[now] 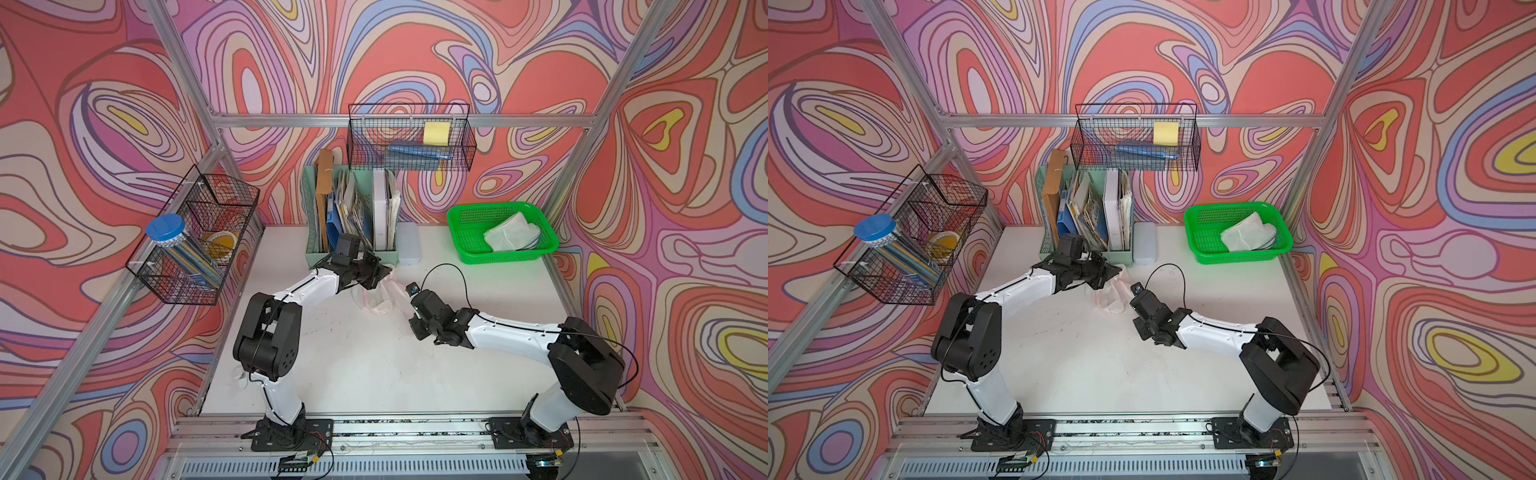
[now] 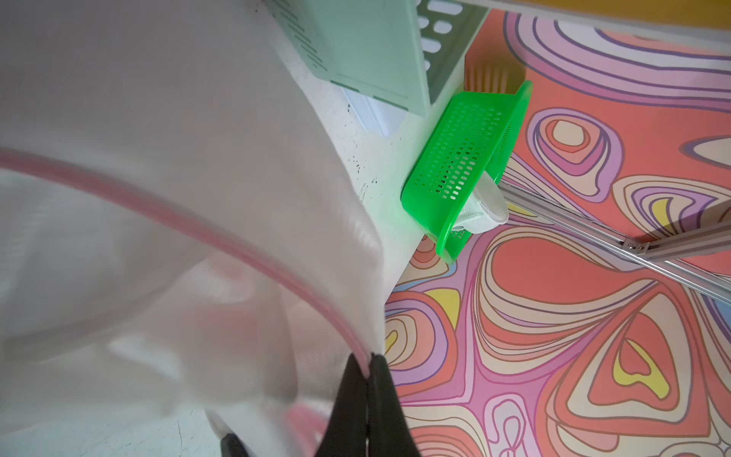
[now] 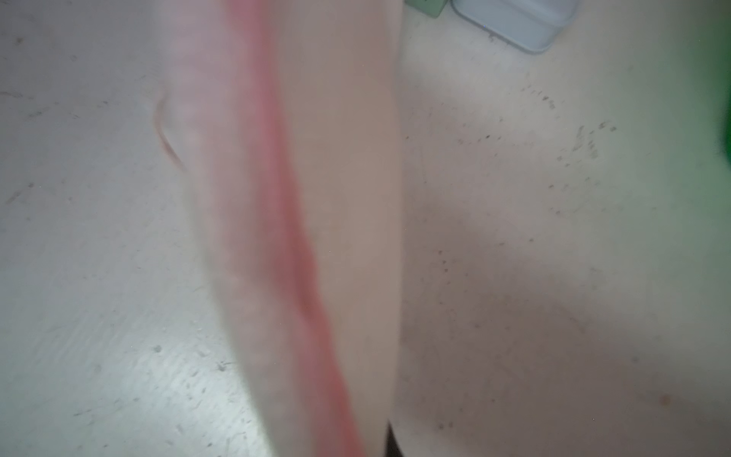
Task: Turn the laundry bag inside out
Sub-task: Turn over the laundry bag at the center of the board.
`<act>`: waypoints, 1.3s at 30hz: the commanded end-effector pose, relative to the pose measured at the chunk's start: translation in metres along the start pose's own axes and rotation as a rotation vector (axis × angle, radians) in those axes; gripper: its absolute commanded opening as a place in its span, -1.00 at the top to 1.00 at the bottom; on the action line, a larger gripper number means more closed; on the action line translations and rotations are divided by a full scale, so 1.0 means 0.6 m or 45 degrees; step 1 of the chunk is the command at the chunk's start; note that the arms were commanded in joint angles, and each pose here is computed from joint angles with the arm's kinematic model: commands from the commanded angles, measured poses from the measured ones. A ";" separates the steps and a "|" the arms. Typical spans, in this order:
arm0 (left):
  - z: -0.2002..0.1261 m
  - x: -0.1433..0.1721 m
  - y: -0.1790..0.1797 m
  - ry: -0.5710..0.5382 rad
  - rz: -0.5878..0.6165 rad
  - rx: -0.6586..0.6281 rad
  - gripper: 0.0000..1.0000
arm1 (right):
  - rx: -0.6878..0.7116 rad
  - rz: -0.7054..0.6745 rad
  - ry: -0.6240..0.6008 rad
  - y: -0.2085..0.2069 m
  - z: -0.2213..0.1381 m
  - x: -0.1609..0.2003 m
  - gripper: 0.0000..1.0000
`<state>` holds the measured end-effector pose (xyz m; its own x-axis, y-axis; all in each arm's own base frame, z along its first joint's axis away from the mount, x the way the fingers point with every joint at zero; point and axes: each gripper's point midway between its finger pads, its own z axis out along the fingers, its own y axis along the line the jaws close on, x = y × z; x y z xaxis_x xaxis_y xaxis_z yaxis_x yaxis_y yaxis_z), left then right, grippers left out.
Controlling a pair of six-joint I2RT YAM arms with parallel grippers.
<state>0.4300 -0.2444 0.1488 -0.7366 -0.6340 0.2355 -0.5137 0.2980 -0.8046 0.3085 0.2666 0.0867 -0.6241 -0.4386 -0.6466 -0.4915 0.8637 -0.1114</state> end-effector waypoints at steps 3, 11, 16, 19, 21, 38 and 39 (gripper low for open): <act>-0.007 -0.012 -0.027 -0.044 0.015 0.064 1.00 | 0.108 -0.021 -0.130 -0.037 -0.093 -0.086 1.00; 0.007 -0.010 -0.070 0.000 0.039 0.206 1.00 | -0.398 -0.086 -0.117 0.125 -0.168 -0.122 0.27; 0.006 -0.002 -0.068 0.037 0.018 0.259 1.00 | -0.610 0.095 -0.173 0.171 -0.177 -0.146 0.11; 0.004 0.007 -0.074 0.078 0.032 0.309 1.00 | -0.516 0.076 -0.174 0.148 -0.168 -0.139 0.01; 0.003 0.012 -0.077 0.104 0.030 0.338 1.00 | -0.490 0.072 -0.178 0.134 -0.170 -0.139 -0.08; -0.030 0.065 -0.089 0.364 0.243 0.358 1.00 | -0.206 0.340 -0.210 -0.076 -0.060 -0.125 0.11; -0.032 0.069 -0.086 0.375 0.259 0.344 1.00 | -0.205 0.339 -0.216 -0.080 -0.053 -0.125 0.12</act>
<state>0.4271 -0.2693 0.1955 -0.8758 -0.4231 0.2323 -0.3189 0.1460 -0.9365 0.3456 0.2470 0.1643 -0.6746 -0.1579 -0.7211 -0.4068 0.8947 0.1846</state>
